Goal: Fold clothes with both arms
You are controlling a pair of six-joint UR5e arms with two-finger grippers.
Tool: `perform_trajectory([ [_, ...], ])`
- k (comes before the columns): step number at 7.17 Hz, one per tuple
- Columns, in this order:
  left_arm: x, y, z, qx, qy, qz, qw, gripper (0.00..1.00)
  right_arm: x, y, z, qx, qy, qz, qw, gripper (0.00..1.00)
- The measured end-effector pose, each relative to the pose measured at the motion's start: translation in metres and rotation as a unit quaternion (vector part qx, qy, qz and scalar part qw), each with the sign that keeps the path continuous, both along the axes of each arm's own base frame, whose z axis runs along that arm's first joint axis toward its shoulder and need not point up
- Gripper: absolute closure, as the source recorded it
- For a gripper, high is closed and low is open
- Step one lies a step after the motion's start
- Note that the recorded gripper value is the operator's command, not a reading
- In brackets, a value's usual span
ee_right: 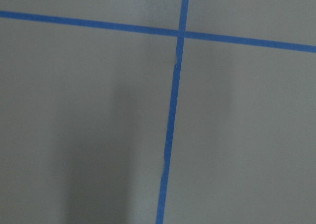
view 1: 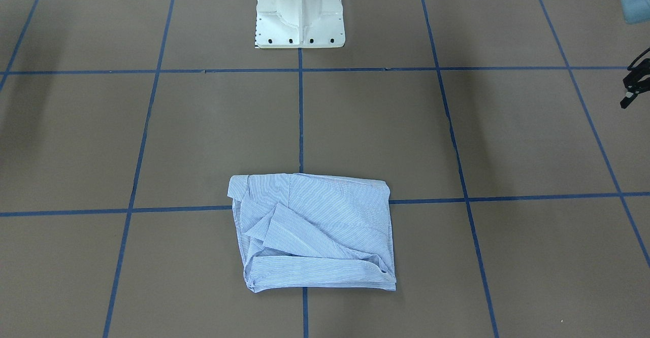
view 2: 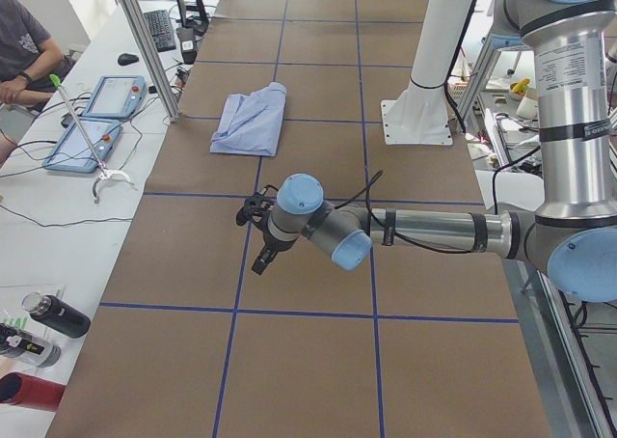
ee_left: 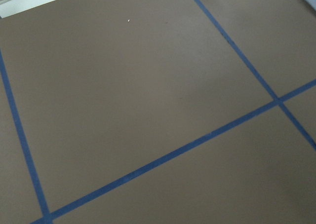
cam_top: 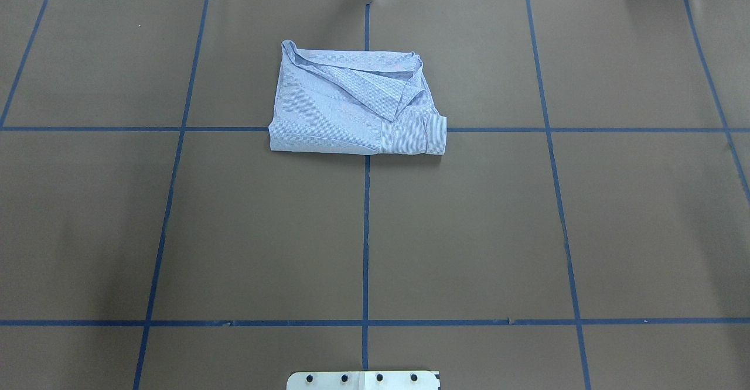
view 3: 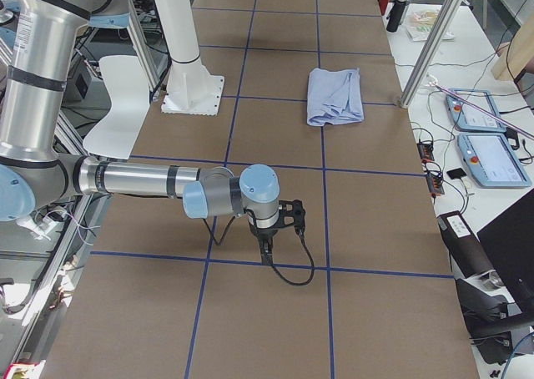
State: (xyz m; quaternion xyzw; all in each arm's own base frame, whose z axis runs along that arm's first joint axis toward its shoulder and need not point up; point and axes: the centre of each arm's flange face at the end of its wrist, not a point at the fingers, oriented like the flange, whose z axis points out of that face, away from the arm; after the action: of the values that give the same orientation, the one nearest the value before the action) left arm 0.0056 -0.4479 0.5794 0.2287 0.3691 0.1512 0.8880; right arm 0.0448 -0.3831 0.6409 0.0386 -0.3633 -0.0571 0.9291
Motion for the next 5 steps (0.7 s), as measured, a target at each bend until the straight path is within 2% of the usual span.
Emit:
perform_trajectory([
  [2, -0.0154, 0.0059, -0.0036, -0.02, -0.017, 0.002, 0.9997, 0.01, 0.0075, -0.0037, -0.009, -0.015, 0.0, -0.021, 0.9997, 0.0],
  [5, -0.017, 0.0082, -0.0051, -0.026, -0.015, 0.002, 0.9996, 0.01, 0.0085, -0.0075, 0.0001, -0.031, -0.001, -0.021, 0.9993, 0.0],
])
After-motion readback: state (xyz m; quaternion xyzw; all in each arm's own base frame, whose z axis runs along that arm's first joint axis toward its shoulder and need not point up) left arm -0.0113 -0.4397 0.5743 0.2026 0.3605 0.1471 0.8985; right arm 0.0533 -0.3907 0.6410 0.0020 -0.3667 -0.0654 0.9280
